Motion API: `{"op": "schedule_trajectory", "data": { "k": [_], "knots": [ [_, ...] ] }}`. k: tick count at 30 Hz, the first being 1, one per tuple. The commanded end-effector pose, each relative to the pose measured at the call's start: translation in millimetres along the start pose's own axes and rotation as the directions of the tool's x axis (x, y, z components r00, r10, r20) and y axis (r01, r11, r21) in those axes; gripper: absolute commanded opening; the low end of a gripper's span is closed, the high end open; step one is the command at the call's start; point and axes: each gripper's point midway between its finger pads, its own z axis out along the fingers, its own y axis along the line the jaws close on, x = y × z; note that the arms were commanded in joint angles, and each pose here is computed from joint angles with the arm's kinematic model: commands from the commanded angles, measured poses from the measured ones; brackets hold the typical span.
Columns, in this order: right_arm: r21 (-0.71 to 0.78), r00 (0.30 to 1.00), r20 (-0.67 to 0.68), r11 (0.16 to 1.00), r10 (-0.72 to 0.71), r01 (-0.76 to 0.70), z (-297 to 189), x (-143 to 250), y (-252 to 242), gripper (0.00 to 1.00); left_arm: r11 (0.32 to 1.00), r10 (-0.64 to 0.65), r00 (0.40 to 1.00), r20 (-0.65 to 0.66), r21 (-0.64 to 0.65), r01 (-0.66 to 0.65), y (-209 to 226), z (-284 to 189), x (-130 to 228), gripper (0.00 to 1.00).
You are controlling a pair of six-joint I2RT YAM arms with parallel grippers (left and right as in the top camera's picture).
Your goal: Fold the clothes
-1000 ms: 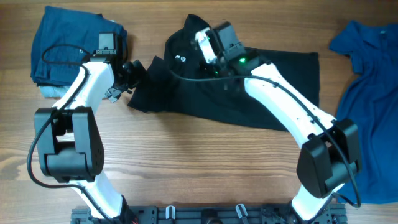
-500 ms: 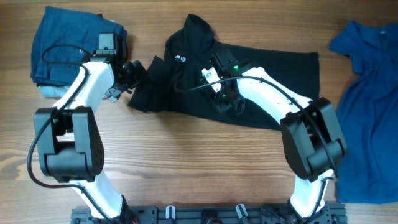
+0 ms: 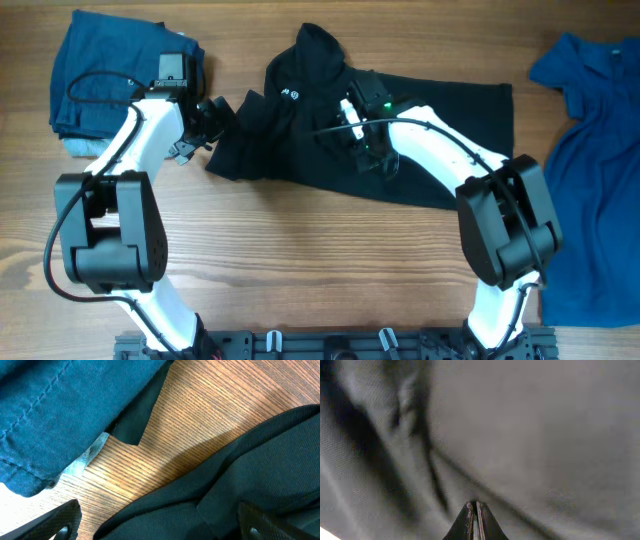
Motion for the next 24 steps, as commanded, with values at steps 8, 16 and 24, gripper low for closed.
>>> {"op": "schedule_trajectory", "data": {
  "k": [8,16,24],
  "knots": [
    [-0.106,0.978,-0.117,0.977,0.17,-0.183,-7.2,25.1,5.3,0.04,1.0,0.002,1.0,-0.012,0.001,-0.002,1.4,3.1,2.4,1.0],
    [-0.129,0.971,-0.17,0.973,0.169,-0.192,17.8,56.5,12.5,0.04,1.0,0.002,1.0,-0.012,0.001,-0.002,1.4,3.1,2.4,1.0],
    [0.039,0.974,0.014,0.973,0.225,-0.225,1.4,8.1,-42.9,0.04,1.0,0.002,1.0,-0.012,0.001,-0.002,1.5,3.2,2.4,1.0]
  ]
}}
